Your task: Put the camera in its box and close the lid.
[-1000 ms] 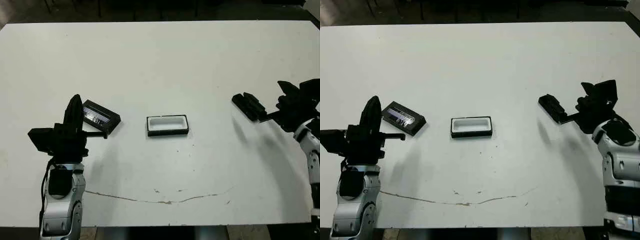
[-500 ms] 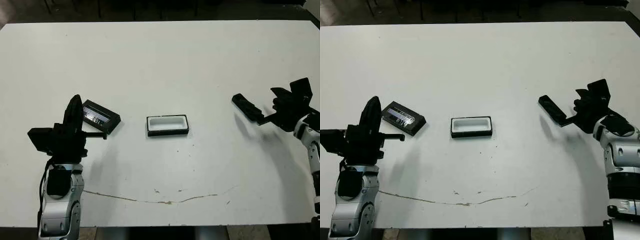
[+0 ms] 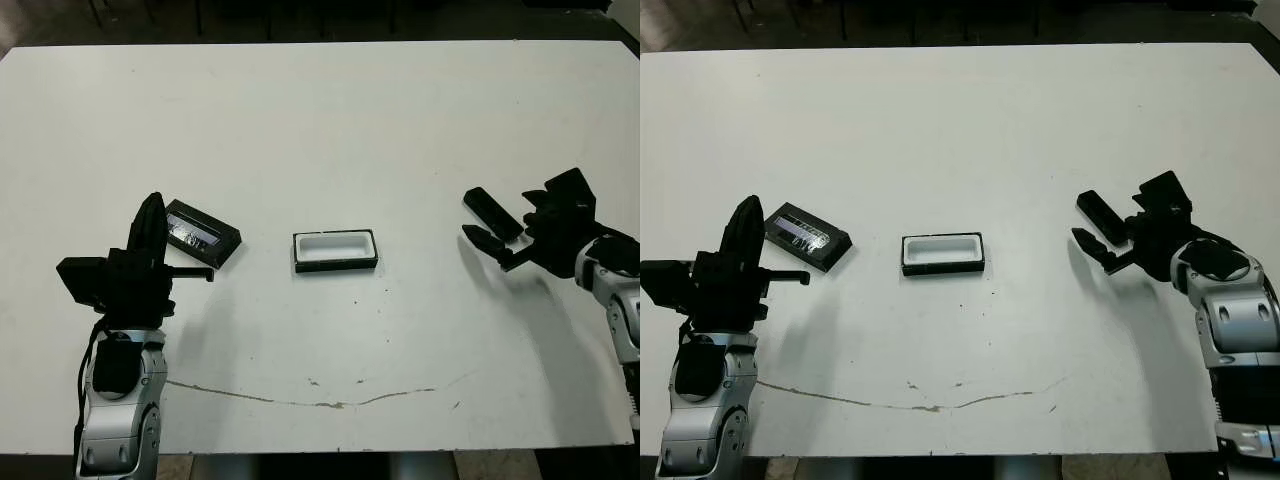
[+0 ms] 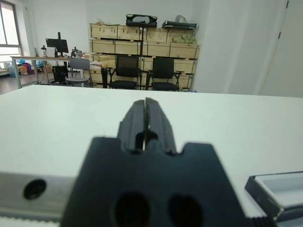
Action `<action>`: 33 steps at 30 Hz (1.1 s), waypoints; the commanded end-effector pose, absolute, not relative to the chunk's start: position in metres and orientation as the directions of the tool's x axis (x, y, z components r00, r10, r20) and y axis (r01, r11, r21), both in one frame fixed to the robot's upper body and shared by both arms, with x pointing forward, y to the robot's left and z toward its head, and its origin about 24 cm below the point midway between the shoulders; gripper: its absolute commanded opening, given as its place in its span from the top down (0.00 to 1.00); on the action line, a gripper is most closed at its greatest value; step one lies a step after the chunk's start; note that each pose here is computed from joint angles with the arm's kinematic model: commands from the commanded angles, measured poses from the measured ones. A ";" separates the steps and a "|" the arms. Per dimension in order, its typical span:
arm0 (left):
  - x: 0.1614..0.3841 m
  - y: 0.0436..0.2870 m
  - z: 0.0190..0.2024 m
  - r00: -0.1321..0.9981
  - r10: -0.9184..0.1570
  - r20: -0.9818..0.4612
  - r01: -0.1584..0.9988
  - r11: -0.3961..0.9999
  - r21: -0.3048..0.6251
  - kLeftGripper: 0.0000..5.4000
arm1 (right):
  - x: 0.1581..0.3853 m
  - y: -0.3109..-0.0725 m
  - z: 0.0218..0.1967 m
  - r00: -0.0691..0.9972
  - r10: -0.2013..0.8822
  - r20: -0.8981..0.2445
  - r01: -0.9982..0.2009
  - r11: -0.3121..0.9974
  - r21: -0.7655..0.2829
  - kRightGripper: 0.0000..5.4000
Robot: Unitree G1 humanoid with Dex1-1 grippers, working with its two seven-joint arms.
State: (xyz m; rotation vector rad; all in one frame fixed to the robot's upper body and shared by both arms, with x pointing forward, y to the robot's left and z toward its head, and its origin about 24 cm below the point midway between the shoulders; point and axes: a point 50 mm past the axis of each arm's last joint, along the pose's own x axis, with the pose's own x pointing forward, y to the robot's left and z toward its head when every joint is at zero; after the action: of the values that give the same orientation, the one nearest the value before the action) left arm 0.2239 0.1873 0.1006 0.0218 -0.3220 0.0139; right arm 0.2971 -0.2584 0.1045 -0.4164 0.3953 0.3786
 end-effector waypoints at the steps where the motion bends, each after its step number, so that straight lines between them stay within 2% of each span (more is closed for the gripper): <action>1: 0.221 0.191 0.095 0.960 0.012 0.281 -0.026 0.999 0.044 1.00 | 0.291 -0.260 0.096 0.839 0.231 -0.492 -0.419 0.852 -0.315 0.00; 3: 0.221 0.192 0.094 0.960 0.012 0.280 -0.025 0.999 0.042 1.00 | 0.290 -0.260 0.093 0.849 0.170 -0.501 -0.377 0.859 -0.346 0.00; 6: 0.221 0.193 0.094 0.959 0.012 0.282 -0.024 0.999 0.042 1.00 | 0.290 -0.262 0.086 0.866 0.043 -0.498 -0.227 0.922 -0.314 0.02; 9: 0.222 0.193 0.094 0.959 0.012 0.282 -0.024 0.999 0.041 1.00 | 0.290 -0.263 0.079 0.873 -0.064 -0.484 -0.095 0.950 -0.297 0.09; 14: 0.222 0.193 0.094 0.960 0.015 0.280 -0.023 0.999 0.026 1.00 | 0.289 -0.266 0.069 0.879 -0.137 -0.457 -0.005 0.956 -0.295 0.25; 21: 0.223 0.192 0.095 0.959 0.013 0.282 -0.026 0.999 0.044 1.00 | 0.292 -0.265 0.068 0.881 -0.056 -0.470 -0.090 0.955 -0.283 0.49; 28: 0.223 0.192 0.095 0.959 0.007 0.285 -0.019 0.999 0.042 1.00 | 0.299 -0.264 0.076 0.841 0.134 -0.524 -0.324 0.901 -0.290 0.72; 33: 0.222 0.192 0.095 0.959 0.012 0.285 -0.023 0.999 0.036 1.00 | 0.303 -0.264 0.081 0.805 0.196 -0.559 -0.411 0.864 -0.290 0.87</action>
State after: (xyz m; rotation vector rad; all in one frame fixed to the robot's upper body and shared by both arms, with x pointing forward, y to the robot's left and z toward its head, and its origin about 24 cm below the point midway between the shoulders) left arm 0.2242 0.1894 0.0996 0.0310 -0.3172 0.0117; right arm 0.3091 -0.2623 0.0969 -0.4240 0.4563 0.3064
